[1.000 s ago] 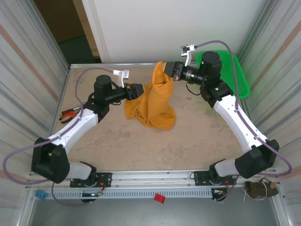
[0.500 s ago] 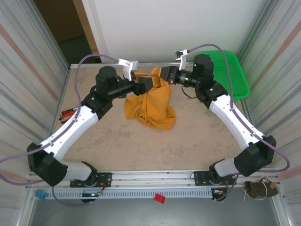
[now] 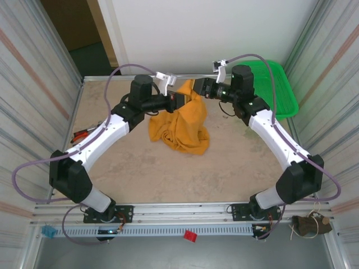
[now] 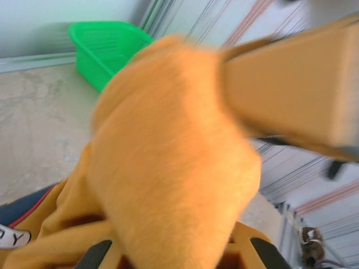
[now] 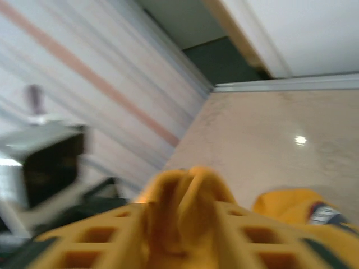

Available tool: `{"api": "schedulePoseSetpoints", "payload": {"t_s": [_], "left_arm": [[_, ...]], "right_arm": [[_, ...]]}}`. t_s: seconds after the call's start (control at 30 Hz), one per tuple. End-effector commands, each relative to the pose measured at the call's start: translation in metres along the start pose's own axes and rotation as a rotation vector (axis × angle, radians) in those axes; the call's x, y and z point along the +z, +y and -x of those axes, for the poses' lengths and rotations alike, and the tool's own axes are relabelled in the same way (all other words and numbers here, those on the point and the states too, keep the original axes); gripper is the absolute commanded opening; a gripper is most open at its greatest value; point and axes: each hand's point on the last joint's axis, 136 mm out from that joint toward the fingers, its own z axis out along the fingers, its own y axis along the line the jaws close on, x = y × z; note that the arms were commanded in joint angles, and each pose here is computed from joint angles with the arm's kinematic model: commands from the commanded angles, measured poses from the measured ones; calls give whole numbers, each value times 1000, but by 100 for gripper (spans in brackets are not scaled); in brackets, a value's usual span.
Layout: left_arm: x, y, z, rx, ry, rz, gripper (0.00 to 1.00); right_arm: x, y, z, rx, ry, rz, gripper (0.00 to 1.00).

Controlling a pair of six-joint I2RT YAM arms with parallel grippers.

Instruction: Fold the inside-out t-shirt

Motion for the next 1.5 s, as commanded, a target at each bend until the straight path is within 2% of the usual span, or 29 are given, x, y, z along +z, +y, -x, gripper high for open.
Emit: {"api": "schedulePoseSetpoints", "payload": {"t_s": [0.0,0.1,0.23,0.3,0.33,0.43,0.47,0.53,0.57,0.6,0.63,0.67,0.7,0.87,1.07,1.13,1.33,1.4,1.47], "left_arm": [[-25,-33,42,-23,-108,-154,0],[-27,-33,41,-31,-109,-164,0],[-27,-31,40,-42,-117,-176,0],[-27,-33,40,-37,-118,-186,0],[-27,-34,40,-41,-124,-199,0],[-36,-35,48,-65,-201,-261,0],[-42,-32,53,-84,-244,-281,0],[-55,-24,61,-115,-318,-317,0],[-60,-20,63,-134,-339,-332,0],[-62,-18,64,-138,-348,-343,0],[-64,-17,64,-136,-346,-350,0],[-63,-18,63,-129,-334,-355,0],[-63,-19,61,-120,-321,-358,0],[-58,-29,56,-74,-265,-372,0],[-56,-47,54,-30,-219,-420,0],[-55,-53,52,-17,-203,-436,0],[-54,-63,52,3,-180,-455,0],[-54,-64,51,3,-175,-456,0],[-52,-63,50,1,-170,-458,0]], "right_arm": [[-4,-26,-20,13,21,-62,80],[-7,-13,-30,-3,24,-60,82],[-2,-12,-42,21,49,-40,79],[3,-15,-47,40,63,-25,65],[6,-17,-48,52,68,-15,53],[11,-18,-48,73,72,30,3],[10,-21,-45,81,67,32,0],[6,-27,-40,90,53,21,0],[0,-32,-34,95,33,10,6],[-4,-35,-31,103,23,5,23],[-11,-35,-24,107,3,4,48],[-18,-33,-17,104,-16,4,58],[-24,-30,-11,95,-33,2,61],[-35,3,14,22,-56,42,62],[-12,13,20,1,-24,67,65],[-3,10,17,11,-13,68,69],[15,11,-3,78,51,158,70],[20,15,-10,89,75,193,70],[24,20,-16,100,97,229,66]]}}
